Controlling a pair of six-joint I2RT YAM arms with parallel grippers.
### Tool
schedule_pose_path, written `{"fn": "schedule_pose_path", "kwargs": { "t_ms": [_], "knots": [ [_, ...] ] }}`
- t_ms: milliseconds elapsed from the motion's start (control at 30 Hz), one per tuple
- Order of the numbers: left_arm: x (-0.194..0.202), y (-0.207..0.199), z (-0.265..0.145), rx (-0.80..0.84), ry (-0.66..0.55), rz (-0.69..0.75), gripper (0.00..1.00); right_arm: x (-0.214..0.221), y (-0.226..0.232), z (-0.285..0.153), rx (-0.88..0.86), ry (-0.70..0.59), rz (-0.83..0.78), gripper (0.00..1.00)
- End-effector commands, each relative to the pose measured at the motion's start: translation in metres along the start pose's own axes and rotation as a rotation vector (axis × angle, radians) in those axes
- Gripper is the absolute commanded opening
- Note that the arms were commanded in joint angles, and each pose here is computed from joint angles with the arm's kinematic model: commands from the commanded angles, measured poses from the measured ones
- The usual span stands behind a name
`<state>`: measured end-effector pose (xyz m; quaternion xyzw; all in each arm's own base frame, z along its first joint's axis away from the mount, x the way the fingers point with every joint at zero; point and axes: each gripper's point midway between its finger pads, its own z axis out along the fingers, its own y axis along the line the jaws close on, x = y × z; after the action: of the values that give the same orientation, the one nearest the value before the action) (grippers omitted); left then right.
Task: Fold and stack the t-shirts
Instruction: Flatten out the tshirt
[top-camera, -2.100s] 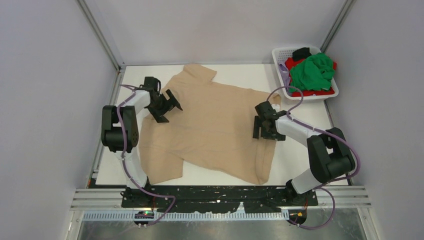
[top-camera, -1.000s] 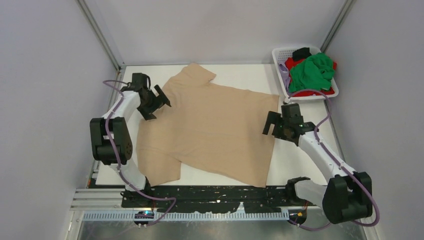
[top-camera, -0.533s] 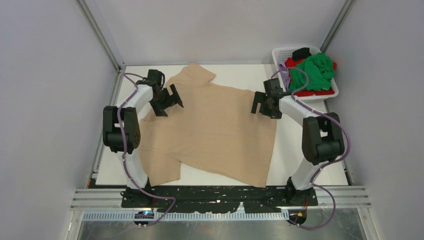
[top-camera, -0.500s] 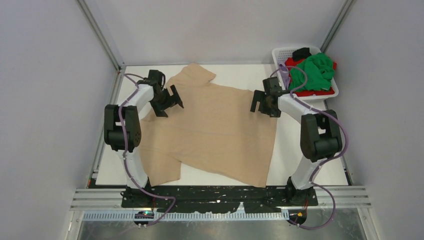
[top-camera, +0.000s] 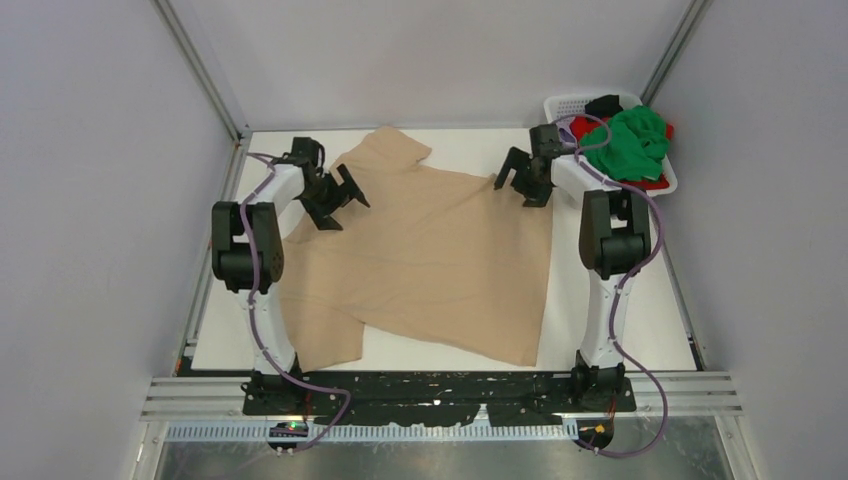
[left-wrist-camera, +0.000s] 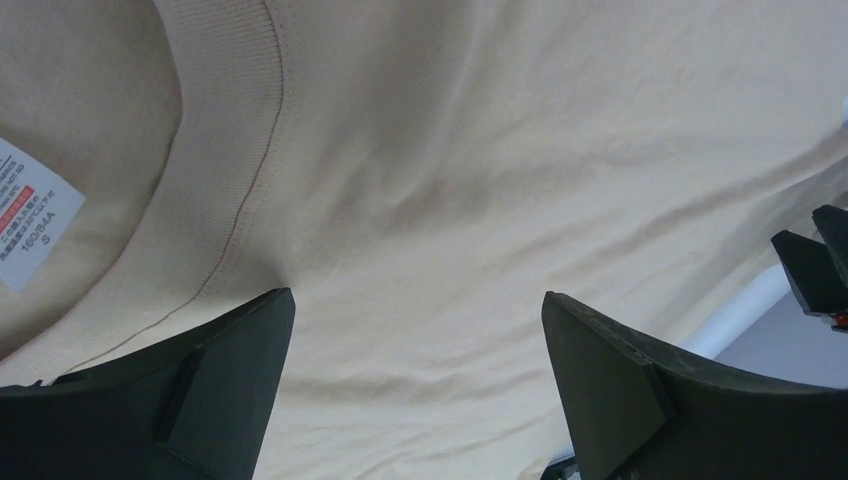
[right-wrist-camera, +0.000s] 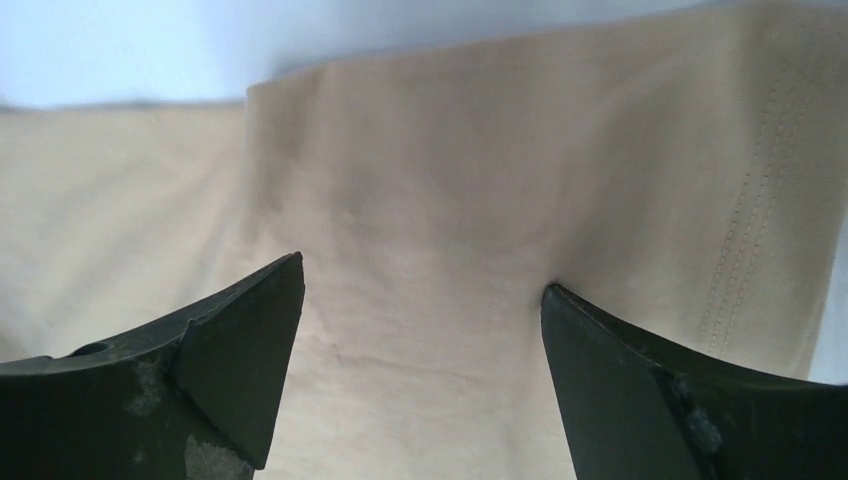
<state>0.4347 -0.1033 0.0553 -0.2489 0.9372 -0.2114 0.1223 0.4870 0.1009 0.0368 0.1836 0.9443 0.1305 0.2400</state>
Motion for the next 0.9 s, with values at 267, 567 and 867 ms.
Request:
{"fn": "schedule_pose_path", "kwargs": {
  "t_ms": [267,567,867],
  "knots": [
    [-0.031,-0.015,0.017,0.059,0.004,-0.131,0.99,-0.071,0.035,0.052,-0.093,-0.037,0.078,0.96],
    [-0.068,-0.01,0.018,0.013,-0.094,-0.228,0.99,-0.127,0.051,0.071,-0.169,-0.151,0.101,0.96],
    [-0.082,-0.045,-0.039,0.095,-0.201,-0.09,0.99,-0.144,0.07,0.014,-0.171,-0.231,-0.056,0.95]
  ]
}}
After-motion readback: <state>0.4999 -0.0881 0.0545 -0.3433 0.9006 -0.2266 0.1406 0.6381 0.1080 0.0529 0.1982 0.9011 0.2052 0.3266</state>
